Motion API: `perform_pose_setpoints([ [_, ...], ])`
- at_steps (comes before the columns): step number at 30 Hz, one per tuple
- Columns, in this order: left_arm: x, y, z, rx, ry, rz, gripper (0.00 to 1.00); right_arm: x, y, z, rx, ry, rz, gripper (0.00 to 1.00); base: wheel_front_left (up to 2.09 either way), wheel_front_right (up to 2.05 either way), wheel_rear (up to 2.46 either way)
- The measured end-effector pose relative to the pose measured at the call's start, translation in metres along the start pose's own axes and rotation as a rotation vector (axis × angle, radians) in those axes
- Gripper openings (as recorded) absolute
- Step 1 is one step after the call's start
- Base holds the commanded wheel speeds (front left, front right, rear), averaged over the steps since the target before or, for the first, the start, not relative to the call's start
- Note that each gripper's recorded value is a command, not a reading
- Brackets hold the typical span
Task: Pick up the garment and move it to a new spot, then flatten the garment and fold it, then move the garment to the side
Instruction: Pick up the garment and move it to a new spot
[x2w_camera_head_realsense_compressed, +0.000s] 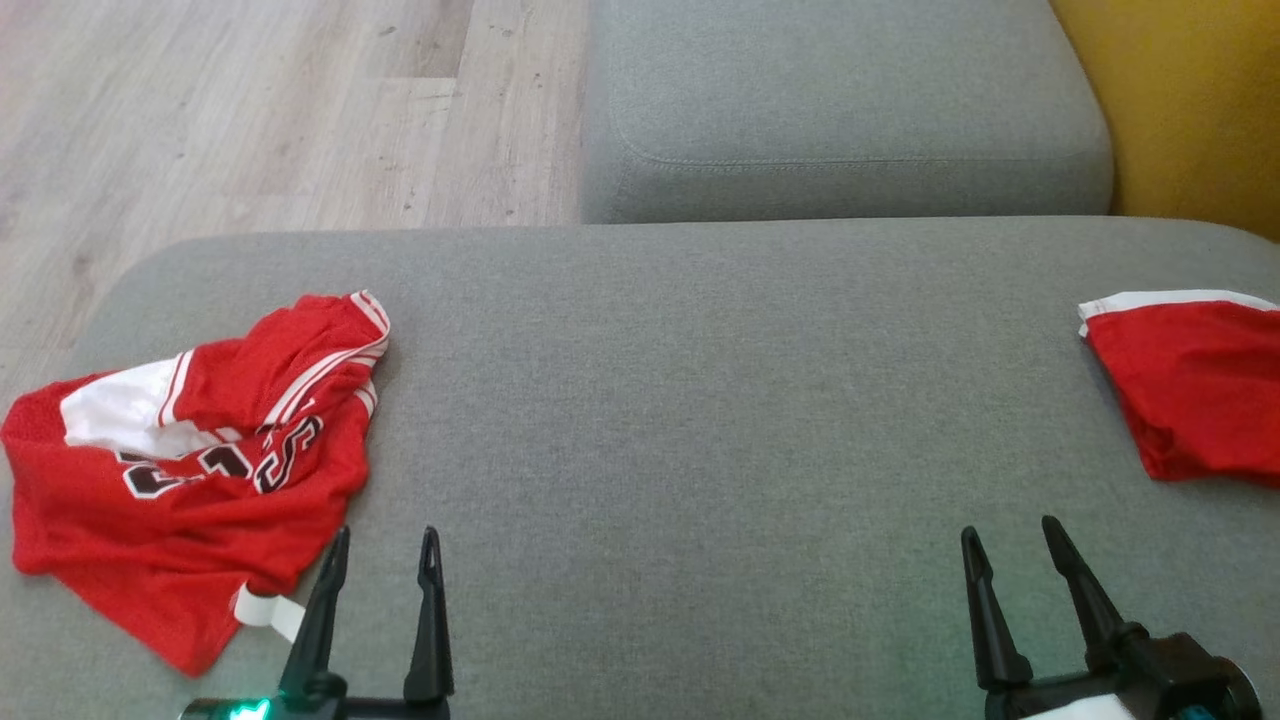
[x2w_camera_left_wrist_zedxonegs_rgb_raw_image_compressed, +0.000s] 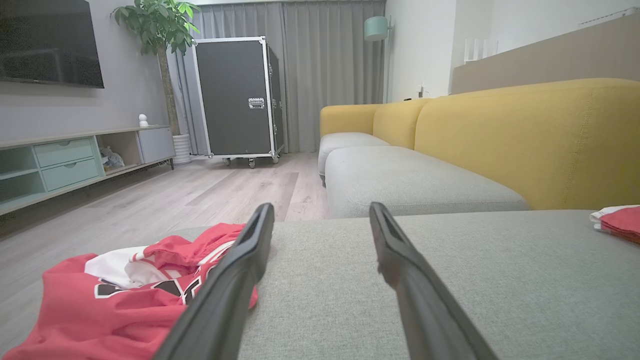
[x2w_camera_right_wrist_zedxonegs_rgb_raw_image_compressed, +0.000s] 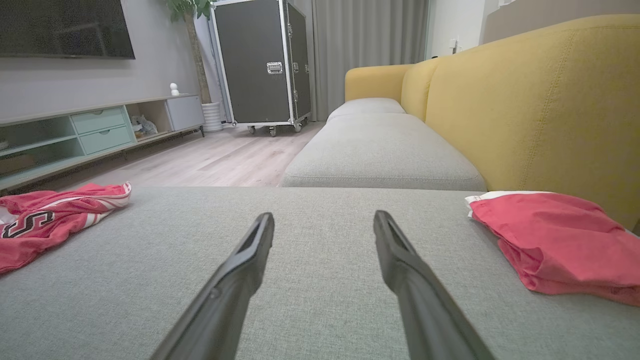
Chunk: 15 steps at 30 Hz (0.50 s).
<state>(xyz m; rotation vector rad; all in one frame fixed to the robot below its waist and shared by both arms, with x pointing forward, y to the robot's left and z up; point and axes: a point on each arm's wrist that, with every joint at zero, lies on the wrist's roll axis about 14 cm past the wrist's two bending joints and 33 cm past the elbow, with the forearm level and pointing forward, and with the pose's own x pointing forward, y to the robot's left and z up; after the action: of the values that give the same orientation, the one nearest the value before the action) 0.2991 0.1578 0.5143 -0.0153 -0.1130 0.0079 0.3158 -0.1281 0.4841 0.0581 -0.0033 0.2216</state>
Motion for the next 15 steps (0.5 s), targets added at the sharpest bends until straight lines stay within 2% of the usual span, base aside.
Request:
perform_pose_setpoints([
  [15, -0.007, 0.005, -0.013, 0.036, 0.041, 0.005, 1.00, -0.002, -0.002, 0.004, 0.013, -0.014, -0.011, 1.00, 0.00, 0.00, 0.00],
])
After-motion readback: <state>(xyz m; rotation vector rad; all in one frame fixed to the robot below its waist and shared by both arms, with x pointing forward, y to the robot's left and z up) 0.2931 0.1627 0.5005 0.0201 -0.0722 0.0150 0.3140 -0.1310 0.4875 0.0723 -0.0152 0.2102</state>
